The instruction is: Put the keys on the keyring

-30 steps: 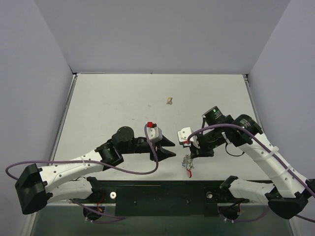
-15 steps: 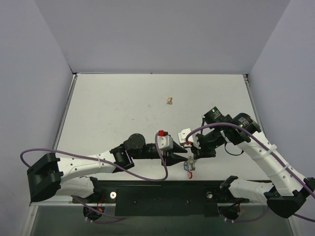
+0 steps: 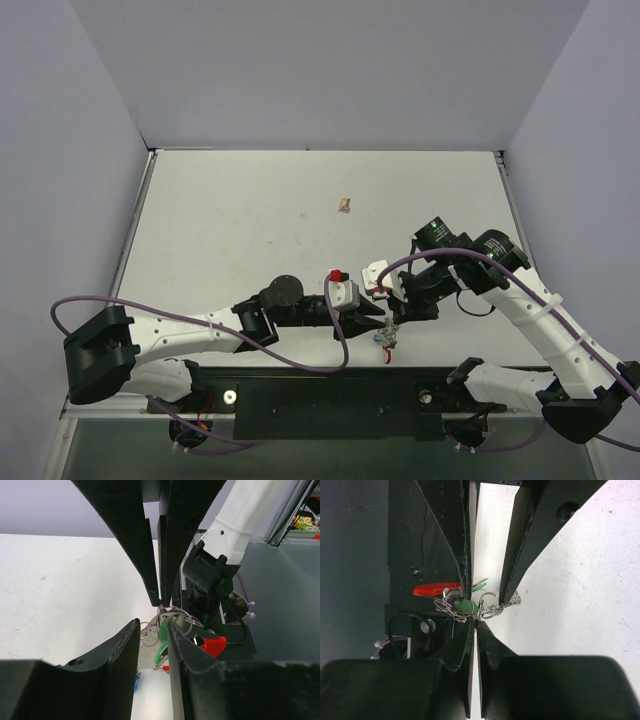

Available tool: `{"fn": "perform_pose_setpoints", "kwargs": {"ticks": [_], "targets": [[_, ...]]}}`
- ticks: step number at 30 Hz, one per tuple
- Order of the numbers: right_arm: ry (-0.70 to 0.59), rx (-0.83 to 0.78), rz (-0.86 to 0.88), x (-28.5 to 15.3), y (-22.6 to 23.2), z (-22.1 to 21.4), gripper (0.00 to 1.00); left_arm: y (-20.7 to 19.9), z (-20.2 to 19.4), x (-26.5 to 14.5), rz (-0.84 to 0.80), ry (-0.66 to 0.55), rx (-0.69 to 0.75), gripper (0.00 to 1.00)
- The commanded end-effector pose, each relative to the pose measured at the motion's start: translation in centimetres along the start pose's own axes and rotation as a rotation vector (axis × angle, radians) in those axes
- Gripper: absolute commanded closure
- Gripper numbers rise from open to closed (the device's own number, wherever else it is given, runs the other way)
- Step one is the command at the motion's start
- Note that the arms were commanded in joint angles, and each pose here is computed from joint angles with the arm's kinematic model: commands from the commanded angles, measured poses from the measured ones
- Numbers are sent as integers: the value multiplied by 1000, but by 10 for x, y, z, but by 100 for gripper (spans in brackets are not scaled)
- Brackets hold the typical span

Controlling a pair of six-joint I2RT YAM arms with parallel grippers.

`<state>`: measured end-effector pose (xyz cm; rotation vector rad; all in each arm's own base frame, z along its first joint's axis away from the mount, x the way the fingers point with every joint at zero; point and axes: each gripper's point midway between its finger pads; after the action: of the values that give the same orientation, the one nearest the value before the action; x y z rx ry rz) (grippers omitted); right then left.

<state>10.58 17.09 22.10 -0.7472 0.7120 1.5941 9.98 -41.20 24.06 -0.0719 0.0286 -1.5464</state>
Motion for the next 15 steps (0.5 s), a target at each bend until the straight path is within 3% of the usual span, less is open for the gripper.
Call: {"fn": "perform_pose_setpoints", "kwargs": {"ticks": [1, 15], "targets": [[-42, 12, 10, -5, 3, 11, 100, -3, 33, 9, -16, -91, 41, 62], [-48, 21, 9, -5, 2, 11, 100, -5, 33, 15, -20, -106, 42, 69]]}}
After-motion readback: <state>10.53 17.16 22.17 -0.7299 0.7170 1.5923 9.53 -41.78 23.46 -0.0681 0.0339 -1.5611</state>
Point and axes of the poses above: each gripper's point midway between its finger pads, its own x axis out along the fingers, its own y axis along the line the jaws close on, z = x × y
